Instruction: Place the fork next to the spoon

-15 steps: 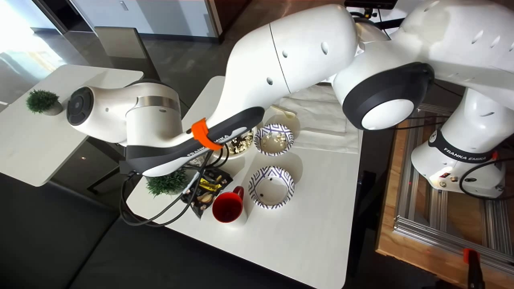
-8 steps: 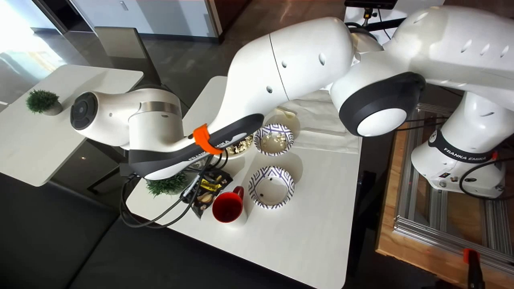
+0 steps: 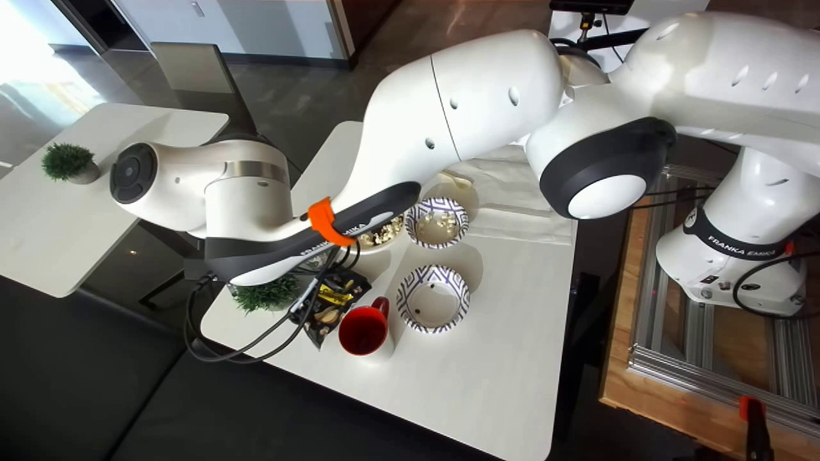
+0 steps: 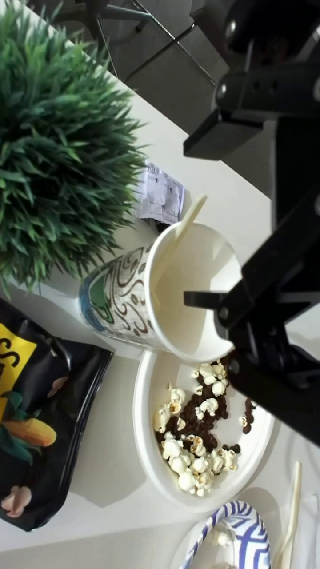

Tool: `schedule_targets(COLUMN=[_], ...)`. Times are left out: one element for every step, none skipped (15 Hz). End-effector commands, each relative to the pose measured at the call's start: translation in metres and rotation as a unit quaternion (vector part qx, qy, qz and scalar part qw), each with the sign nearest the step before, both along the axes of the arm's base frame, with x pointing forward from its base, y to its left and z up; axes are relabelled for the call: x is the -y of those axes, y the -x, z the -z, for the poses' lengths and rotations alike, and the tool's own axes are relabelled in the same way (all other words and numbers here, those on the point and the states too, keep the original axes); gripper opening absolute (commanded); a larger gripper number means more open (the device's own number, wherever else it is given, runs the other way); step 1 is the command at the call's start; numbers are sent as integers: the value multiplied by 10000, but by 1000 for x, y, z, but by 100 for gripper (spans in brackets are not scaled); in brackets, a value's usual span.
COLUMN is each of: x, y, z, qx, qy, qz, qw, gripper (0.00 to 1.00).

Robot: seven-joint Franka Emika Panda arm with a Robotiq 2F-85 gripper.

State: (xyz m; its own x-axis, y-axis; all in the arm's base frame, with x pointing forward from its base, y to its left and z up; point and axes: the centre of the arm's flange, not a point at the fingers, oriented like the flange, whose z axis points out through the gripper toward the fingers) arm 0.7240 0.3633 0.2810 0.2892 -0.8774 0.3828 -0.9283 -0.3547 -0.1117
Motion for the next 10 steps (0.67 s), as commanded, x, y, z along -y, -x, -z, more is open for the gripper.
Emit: schedule_targets(x=[-14, -13, -13, -13, -13, -13, -13, -12, -11, -10], y=[-34, -34, -34, -34, -33, -32, -31, -32, -32, -32], z=[6, 9, 10, 11, 11, 9, 8, 7, 7, 6], qx=[110, 95, 85, 84, 60, 58, 46, 53, 52, 62], qy=[-91, -81, -80, -74, -75, -67, -58, -54, -56, -58], qz=[51, 56, 48, 48, 42, 31, 36, 42, 51, 58], qw=[9999, 9999, 9999, 9999, 9999, 10000, 10000, 10000, 10000, 9999], gripper=[79, 78, 75, 72, 65, 59, 57, 51, 46, 42])
